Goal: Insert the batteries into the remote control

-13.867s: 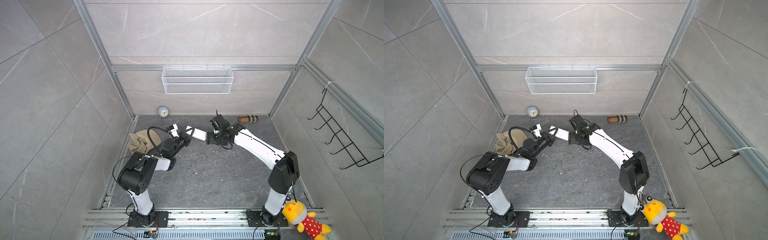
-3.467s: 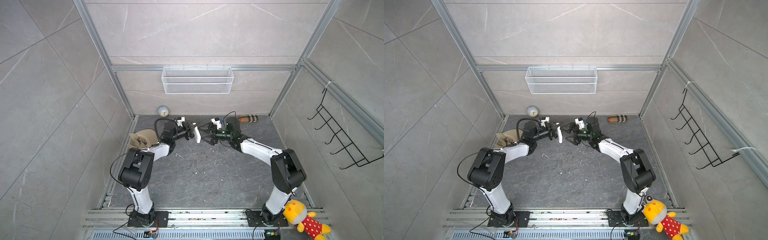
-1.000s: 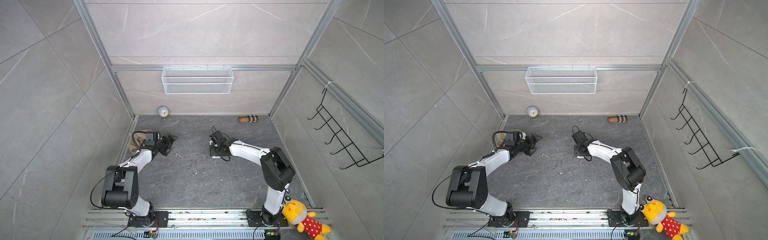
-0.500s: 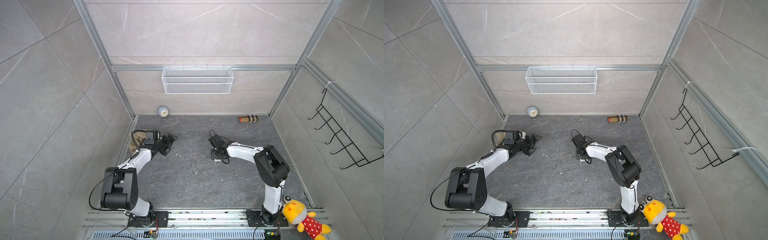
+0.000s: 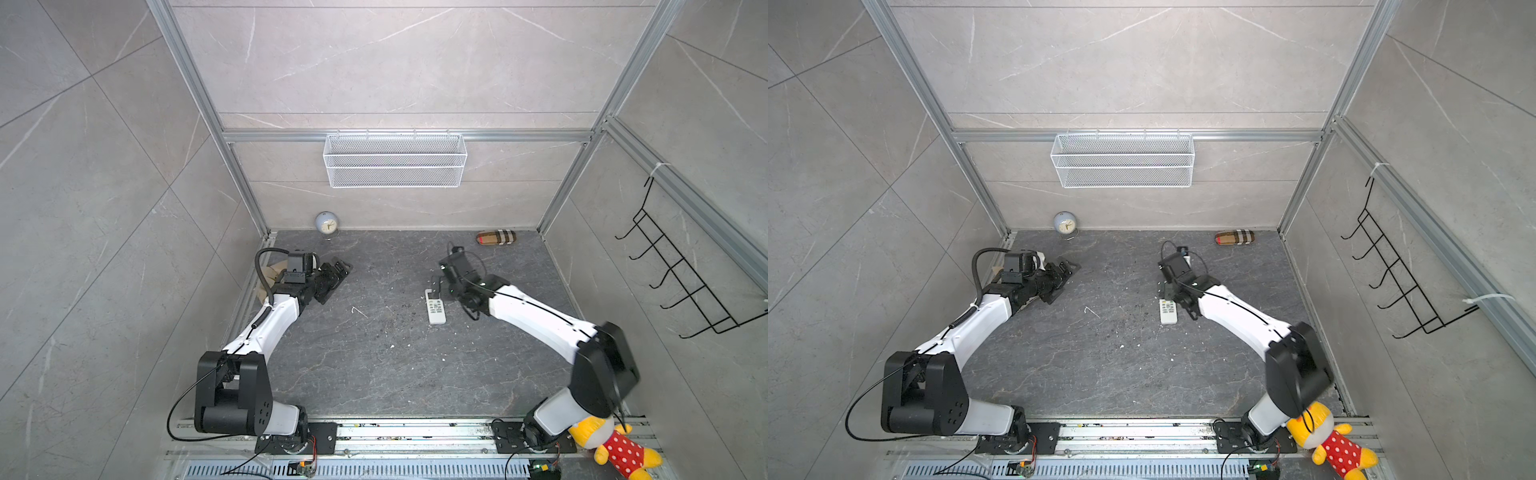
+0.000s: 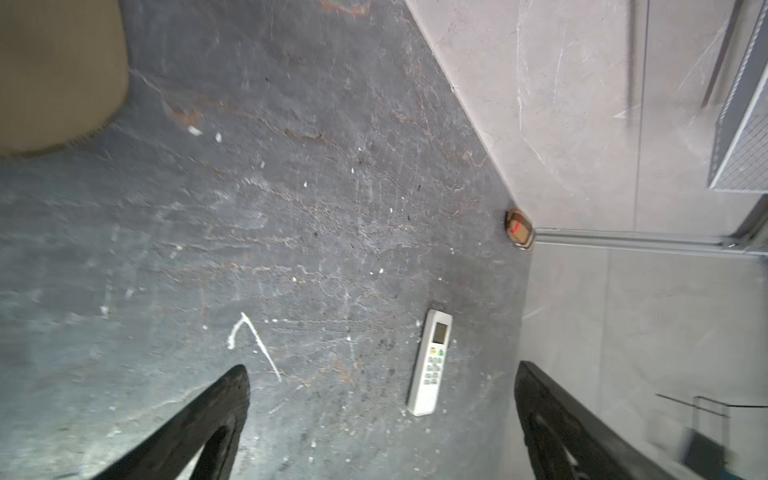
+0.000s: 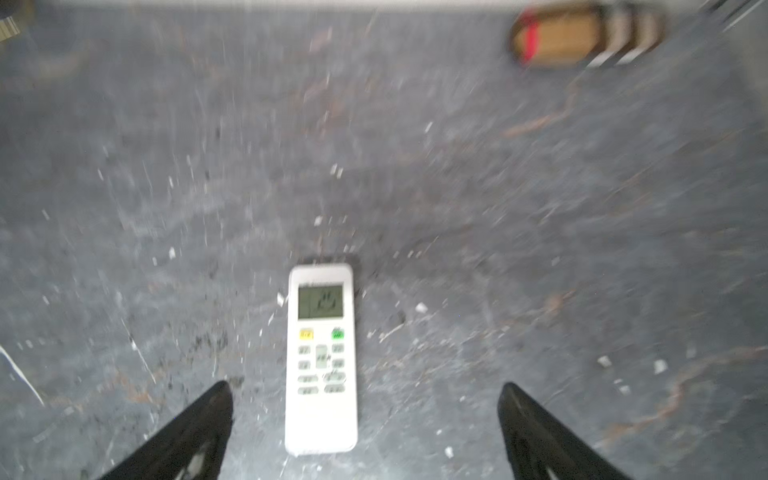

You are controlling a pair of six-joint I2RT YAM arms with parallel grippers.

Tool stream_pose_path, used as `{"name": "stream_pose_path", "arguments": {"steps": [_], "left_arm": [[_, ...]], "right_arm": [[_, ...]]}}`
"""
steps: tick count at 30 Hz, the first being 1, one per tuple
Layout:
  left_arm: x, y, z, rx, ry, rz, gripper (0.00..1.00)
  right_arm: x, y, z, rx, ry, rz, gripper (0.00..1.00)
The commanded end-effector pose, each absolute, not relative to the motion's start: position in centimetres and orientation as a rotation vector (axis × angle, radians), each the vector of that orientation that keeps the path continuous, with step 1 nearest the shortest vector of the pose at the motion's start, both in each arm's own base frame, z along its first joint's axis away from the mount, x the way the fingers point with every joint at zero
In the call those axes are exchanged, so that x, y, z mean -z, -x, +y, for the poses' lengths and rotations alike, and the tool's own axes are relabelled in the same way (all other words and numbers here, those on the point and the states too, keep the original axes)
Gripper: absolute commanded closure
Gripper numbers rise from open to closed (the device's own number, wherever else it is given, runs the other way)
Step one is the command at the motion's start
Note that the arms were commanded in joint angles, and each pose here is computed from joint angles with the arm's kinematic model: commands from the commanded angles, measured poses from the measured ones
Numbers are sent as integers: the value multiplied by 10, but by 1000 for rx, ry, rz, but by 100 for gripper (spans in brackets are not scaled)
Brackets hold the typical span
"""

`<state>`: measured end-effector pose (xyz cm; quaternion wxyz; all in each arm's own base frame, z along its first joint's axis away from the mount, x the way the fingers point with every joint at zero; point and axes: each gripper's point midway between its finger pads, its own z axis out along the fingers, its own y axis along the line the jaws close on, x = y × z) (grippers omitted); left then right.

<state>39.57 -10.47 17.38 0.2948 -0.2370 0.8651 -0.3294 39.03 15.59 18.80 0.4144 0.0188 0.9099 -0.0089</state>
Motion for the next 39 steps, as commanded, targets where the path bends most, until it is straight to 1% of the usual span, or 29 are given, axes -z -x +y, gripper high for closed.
{"name": "stream_pose_path", "arguments": {"steps": [1, 2, 4, 7, 11, 18, 20, 21, 22, 27, 28, 30, 31, 33, 35, 39], "left_arm": [[-183, -397, -70, 556, 510, 2250, 0], [-180, -396, -61, 492, 513, 2235, 0], [-176, -391, -40, 348, 510, 2192, 0], [-172, -383, -23, 188, 427, 2139, 0], [-169, -374, -7, 37, 337, 2077, 0], [-161, -368, 3, -68, 265, 2041, 0], [-158, -369, 5, -94, 253, 2036, 0], [-155, -370, 5, -106, 229, 2029, 0], [-151, -371, 4, -116, 199, 2023, 0], [-130, -371, 5, -149, 145, 1987, 0], [-121, -371, 3, -144, 127, 2011, 0], [-109, -373, 2, -167, 87, 2023, 0], [-107, -376, 3, -183, 79, 2004, 0], [-106, -375, 5, -219, 58, 2007, 0], [-112, -373, 12, -264, 66, 1949, 0], [-110, -373, 17, -282, 57, 1836, 0]], "right_arm": [[-192, -407, 91, 314, -125, 2122, 1], [-187, -409, 81, 361, -110, 2077, 0], [-170, -411, 70, 375, -66, 2030, 1], [-146, -404, 54, 421, -46, 2010, 1], [-145, -401, 37, 475, -85, 2016, 0], [-118, -384, 20, 462, -115, 2005, 1], [-123, -382, 18, 463, -86, 1887, 1], [-125, -380, 18, 419, -93, 1848, 1], [-117, -377, 14, 391, -118, 1870, 1], [-110, -376, 13, 211, -82, 1847, 1], [-98, -375, 17, 159, -54, 1880, 1], [-100, -382, 16, 195, -39, 1828, 1], [-92, -379, 18, 176, -45, 1904, 1], [-103, -383, 15, 185, -48, 1836, 1], [-97, -381, 16, 174, -49, 1886, 1], [-95, -382, 16, 172, -48, 1889, 1]]}}
